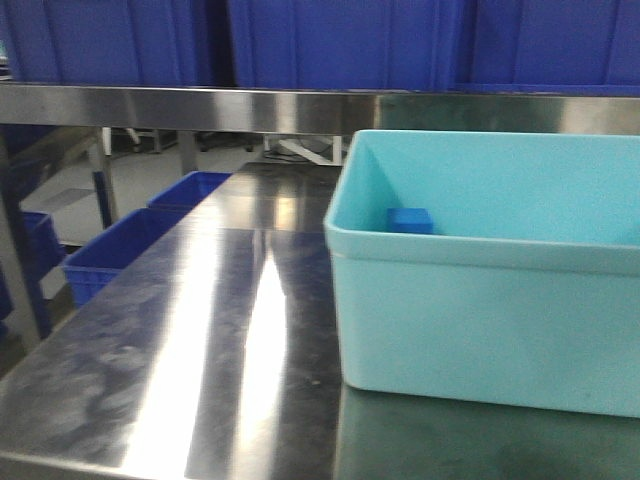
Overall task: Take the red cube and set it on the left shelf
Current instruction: 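Drive the base away from the table, turning toward the aisle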
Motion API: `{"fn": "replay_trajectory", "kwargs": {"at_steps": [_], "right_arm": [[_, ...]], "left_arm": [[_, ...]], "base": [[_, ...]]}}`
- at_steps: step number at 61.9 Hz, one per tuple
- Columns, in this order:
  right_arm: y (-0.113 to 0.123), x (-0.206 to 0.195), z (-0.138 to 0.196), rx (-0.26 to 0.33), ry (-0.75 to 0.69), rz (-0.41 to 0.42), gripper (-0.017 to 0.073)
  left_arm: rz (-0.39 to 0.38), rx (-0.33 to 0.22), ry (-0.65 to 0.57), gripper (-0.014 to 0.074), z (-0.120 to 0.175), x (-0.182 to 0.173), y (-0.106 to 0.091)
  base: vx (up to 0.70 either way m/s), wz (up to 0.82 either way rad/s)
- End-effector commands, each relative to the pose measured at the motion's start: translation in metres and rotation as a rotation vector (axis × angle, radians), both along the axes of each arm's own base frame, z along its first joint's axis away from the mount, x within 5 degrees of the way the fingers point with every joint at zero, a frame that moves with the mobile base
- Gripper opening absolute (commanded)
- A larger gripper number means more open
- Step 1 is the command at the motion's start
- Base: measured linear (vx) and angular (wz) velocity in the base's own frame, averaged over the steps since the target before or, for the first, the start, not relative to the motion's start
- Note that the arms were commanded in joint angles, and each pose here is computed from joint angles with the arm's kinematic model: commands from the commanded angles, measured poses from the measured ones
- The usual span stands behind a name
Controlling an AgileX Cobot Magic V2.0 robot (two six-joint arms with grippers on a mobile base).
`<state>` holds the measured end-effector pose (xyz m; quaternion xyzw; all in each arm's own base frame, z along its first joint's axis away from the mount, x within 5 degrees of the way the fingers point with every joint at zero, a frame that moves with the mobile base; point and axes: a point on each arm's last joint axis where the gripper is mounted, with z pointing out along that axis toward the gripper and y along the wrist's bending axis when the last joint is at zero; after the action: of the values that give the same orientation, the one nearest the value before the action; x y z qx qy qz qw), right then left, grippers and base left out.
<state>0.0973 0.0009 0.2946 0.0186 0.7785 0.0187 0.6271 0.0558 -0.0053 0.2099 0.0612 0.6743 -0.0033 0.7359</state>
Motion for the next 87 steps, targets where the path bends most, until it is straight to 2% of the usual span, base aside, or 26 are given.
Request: {"fn": "replay_trajectory", "kwargs": {"at_steps": [1,45,87], "right_arm": [[0.0006,0.0009,0.0174,-0.01,-0.114,0.009,0.0057],[0.0005,0.0012,0.0168,-0.01,-0.108,0.008,0.0057],[0.0005,0.0012,0.0167,-0.01,-0.107,0.008,0.0057]], "left_arm": [[-0.003,-0.006,-0.053,0.0106,-0.0003,0.0009,-0.0001],[-0.003,-0.006,-0.053,0.0106,-0.0003,0.0009,-0.0001],[-0.003,-0.006,-0.053,0.0106,-0.0003,0.0009,-0.0001]], "base": [[-0.04,0.26],[-0.1,0.27],[-0.23,0.52]]}}
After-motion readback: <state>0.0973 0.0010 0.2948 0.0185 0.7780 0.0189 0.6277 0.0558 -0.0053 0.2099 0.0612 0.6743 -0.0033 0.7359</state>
